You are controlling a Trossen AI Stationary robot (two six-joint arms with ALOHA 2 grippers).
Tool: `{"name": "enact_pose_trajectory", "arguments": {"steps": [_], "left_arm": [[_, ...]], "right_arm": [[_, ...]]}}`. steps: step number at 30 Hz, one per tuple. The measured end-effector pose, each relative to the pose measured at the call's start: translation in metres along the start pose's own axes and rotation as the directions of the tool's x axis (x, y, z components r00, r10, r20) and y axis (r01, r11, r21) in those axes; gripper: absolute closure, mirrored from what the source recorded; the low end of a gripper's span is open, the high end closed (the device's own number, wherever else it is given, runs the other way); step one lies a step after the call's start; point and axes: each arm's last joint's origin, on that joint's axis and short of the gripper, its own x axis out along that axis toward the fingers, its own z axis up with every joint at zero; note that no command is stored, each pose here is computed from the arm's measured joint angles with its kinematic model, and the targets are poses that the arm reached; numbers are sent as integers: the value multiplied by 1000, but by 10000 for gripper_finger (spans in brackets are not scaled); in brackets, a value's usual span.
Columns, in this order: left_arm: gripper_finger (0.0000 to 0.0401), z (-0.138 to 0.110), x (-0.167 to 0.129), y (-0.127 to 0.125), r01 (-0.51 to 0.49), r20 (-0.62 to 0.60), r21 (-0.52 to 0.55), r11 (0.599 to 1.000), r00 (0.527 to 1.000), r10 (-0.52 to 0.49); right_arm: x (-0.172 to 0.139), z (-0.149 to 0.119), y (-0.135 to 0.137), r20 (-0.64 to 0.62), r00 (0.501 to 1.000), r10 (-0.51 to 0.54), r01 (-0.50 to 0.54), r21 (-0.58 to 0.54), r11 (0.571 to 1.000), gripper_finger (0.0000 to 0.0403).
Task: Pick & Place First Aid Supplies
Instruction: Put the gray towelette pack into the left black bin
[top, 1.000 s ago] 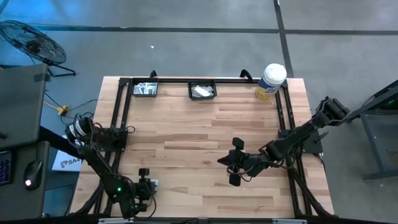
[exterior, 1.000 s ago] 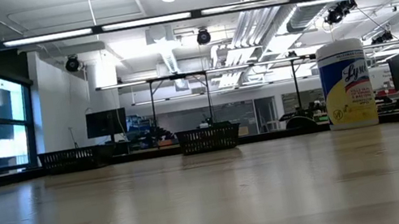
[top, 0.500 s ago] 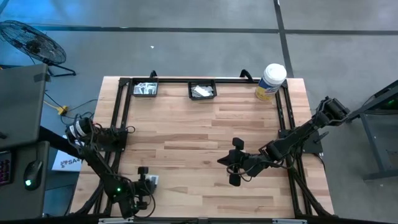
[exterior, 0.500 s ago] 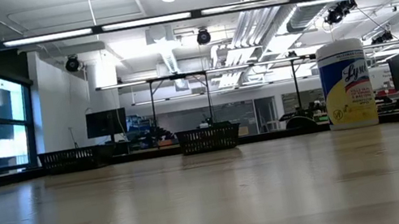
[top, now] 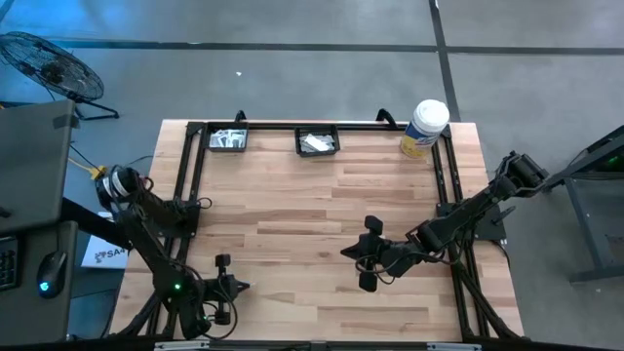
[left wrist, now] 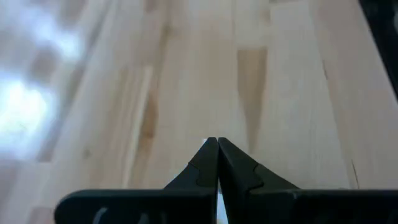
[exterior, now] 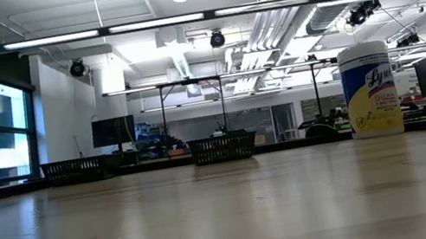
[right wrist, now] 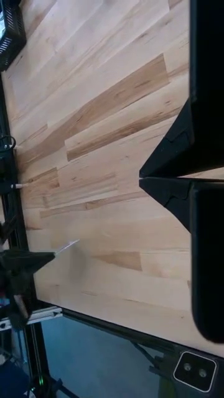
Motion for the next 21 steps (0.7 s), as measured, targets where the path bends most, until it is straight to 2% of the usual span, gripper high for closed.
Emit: {"name": "enact_pose_trajectory", "arguments": {"steps": [7, 13, 21], "left_arm": [[401, 11, -16, 17, -65, 63, -29, 997, 996, 66], [401, 23, -13, 38, -149, 41, -66, 987, 988, 152], [401, 59, 6, 103, -376, -63, -78, 923, 926, 372]], "right_arm": [[0, 0, 0, 0, 1000, 0, 0, 0, 1000, 399], [0, 0, 0, 0, 1000, 0, 0, 21, 1000, 400], [-1, -1, 1, 5, 1000, -3, 3, 72, 997, 402]]}}
